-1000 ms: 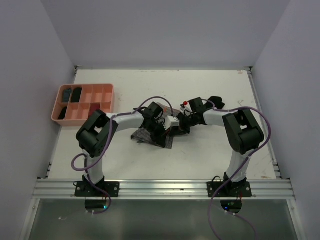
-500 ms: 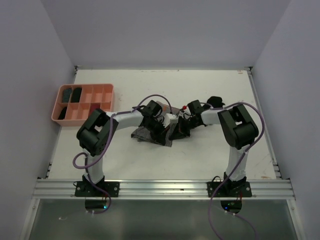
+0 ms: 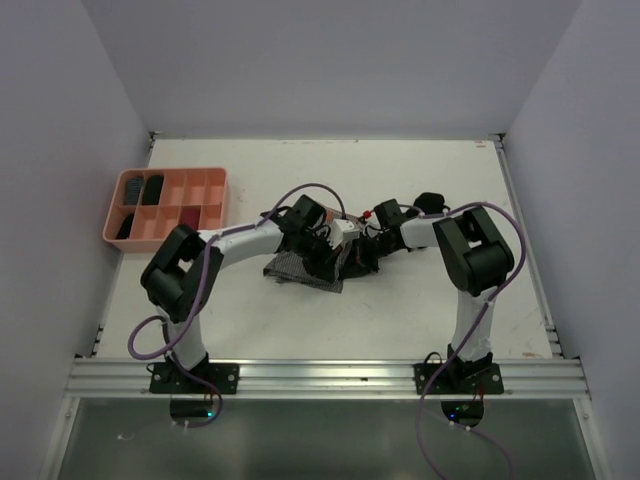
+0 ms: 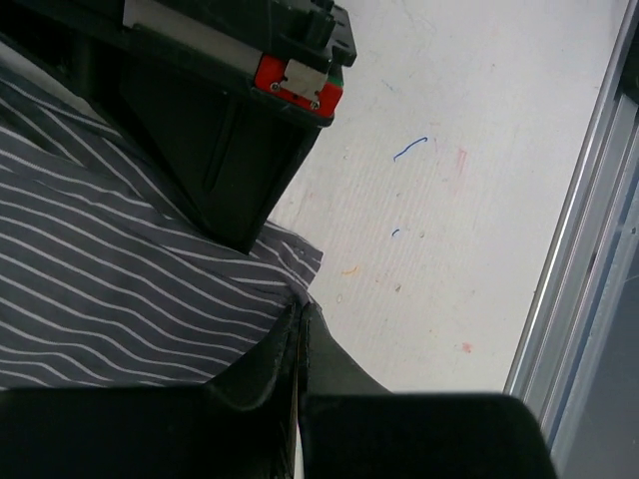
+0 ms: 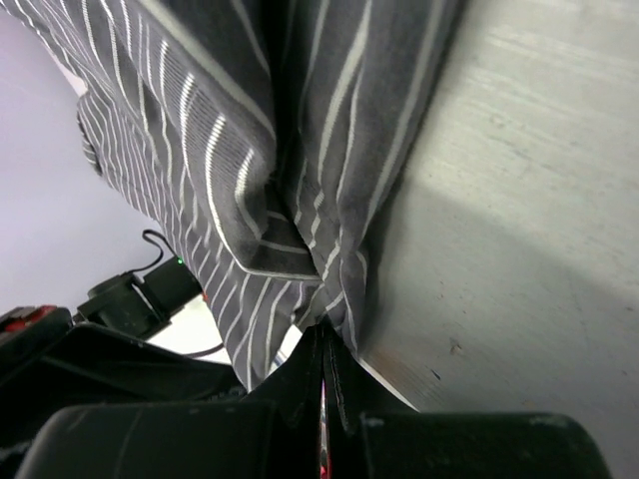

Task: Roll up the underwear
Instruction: Fold the underwear

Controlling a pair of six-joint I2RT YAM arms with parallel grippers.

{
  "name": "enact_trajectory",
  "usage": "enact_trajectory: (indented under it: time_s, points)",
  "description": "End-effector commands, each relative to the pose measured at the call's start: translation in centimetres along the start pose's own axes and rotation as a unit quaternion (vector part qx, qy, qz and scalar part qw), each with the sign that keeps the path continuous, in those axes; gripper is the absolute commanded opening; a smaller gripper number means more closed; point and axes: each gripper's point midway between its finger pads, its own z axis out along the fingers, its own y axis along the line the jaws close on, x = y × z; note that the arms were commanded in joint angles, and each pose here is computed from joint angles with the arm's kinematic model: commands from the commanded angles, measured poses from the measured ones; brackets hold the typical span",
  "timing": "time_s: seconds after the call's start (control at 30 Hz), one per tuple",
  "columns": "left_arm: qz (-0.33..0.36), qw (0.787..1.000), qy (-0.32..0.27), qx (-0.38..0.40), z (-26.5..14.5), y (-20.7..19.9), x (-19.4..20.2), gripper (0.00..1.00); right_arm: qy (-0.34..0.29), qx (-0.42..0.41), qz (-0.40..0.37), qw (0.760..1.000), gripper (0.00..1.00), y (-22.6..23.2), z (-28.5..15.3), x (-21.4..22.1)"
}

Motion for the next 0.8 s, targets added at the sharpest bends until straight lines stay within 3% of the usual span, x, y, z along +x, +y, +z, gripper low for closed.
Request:
enact_trajectory:
  time_s: [0.0,0.3,0.77]
  points:
    - [0.013,0.999,-0.038,0.004,-0.7,-0.9,-3.0,0.00,-0.006,0.035,0.010,0.999,0.00,-2.0,0.8,-0.3]
    - [0.014,0.998,-0.044,0.030,0.8,-2.0,-3.5,0.00,-0.003,0.034,0.016,0.999,0.00,-2.2,0.8,-0.2]
    - [-0.032,0.999,-0.007,0.031,5.5,0.6,1.0,0.00,-0.011,0.034,-0.011,0.999,0.00,-1.0,-1.0,-0.6]
